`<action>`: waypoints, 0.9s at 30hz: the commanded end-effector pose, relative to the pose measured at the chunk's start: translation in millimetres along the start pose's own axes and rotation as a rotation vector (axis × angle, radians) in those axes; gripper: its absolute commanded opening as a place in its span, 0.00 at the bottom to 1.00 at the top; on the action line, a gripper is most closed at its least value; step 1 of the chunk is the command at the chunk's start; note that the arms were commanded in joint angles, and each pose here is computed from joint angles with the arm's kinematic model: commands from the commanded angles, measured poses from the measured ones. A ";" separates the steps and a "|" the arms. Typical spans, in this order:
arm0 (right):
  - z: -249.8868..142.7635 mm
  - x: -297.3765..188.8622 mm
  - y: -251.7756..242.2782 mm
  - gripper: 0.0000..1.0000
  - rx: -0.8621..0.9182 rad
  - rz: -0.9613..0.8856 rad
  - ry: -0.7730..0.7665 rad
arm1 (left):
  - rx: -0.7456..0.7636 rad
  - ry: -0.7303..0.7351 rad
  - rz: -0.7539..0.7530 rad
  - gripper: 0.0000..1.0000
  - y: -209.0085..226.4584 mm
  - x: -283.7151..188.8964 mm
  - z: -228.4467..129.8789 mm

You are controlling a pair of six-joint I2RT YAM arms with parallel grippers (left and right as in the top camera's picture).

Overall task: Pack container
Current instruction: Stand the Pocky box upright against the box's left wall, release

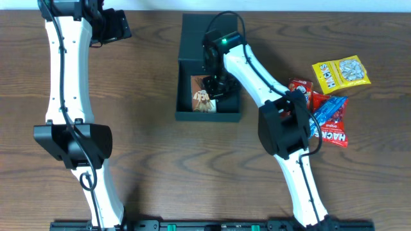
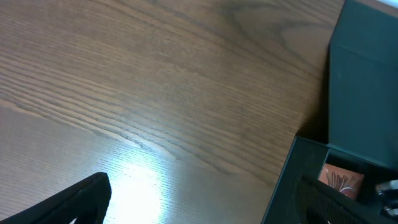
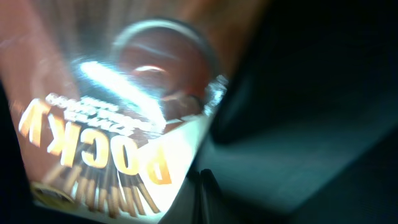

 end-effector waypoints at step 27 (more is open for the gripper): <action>36.1 3.0 16.8 0.01 -0.058 0.034 -0.171 | 0.012 -0.014 -0.029 0.95 -2.5 -6.7 2.4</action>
Point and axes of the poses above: each gripper's point midway between its finger pads, its own x axis out along the fingers, its own y axis along the line the jaws close on, z = x × y, the point moved 4 cm from there along -x, back along the fingers, and after that the axes turned 1 degree about -x, right-handed, at the moved point
